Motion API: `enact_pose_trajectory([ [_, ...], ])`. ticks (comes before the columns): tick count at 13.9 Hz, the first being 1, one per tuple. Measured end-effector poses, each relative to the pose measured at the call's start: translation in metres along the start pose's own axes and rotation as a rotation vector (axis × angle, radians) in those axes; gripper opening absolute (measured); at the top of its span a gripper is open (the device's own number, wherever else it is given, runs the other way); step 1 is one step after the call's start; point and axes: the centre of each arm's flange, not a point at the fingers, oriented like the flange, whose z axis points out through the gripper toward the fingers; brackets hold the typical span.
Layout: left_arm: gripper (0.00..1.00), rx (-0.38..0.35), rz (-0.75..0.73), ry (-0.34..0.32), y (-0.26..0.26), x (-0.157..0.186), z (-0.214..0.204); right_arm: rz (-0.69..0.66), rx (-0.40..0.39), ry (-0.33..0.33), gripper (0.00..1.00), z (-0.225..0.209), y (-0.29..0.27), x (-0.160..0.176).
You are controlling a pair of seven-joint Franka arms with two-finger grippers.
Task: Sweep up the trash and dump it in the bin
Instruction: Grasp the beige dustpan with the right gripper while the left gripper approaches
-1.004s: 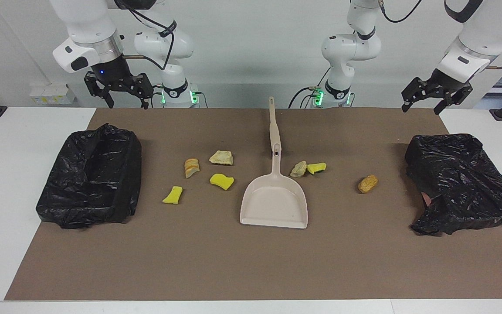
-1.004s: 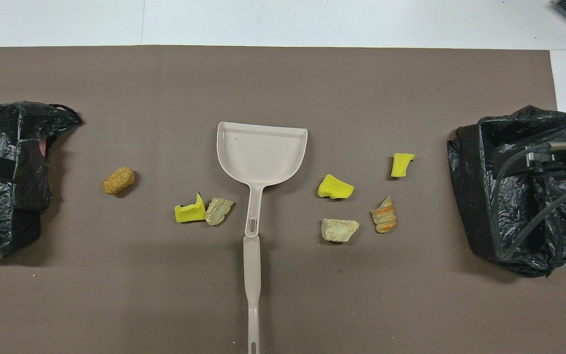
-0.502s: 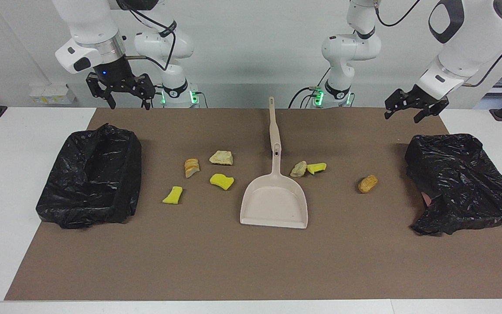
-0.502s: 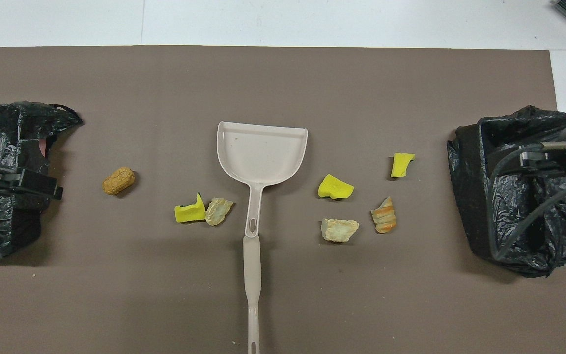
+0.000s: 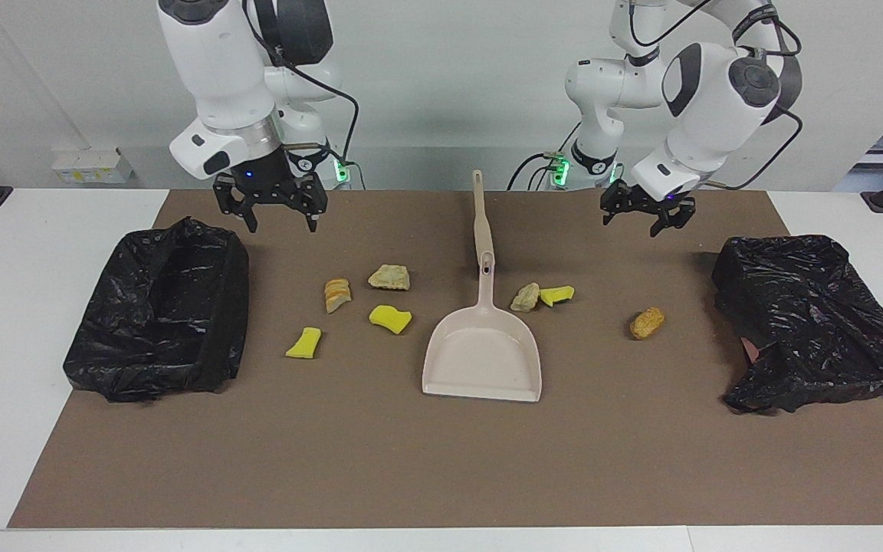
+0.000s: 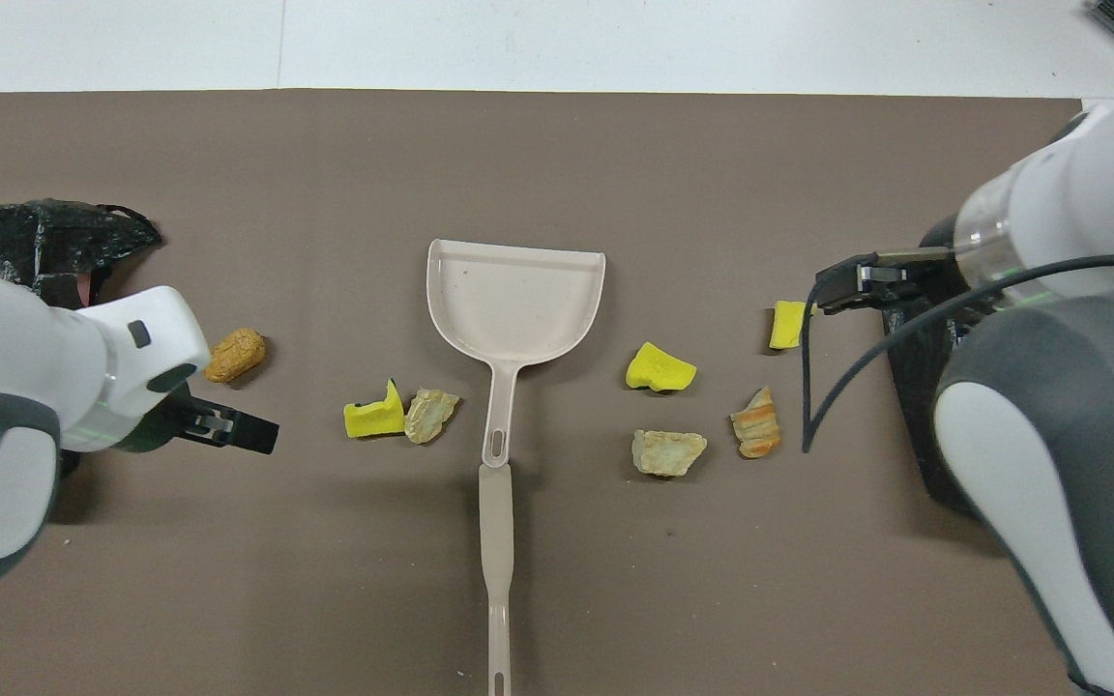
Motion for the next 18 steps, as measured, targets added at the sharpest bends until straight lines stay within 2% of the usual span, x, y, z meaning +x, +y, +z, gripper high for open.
enact_pose_trajectory([
  [4,1.0,0.011,-0.006,0.017,0.058,-0.029,0.049,0.024,0.012,-0.004,1.0,0.04,-0.082,-0.002],
  [10,1.0,0.025,-0.055,0.068,0.176,-0.067,0.119,0.066,0.021,-0.037,1.0,0.135,-0.205,-0.019],
  [15,1.0,0.036,-0.088,0.062,0.241,-0.101,0.17,0.015,0.009,-0.072,1.0,0.188,-0.268,-0.043],
  [18,1.0,0.054,-0.104,0.039,0.26,-0.111,0.19,-0.008,0.013,-0.079,1.0,0.218,-0.294,-0.053],
])
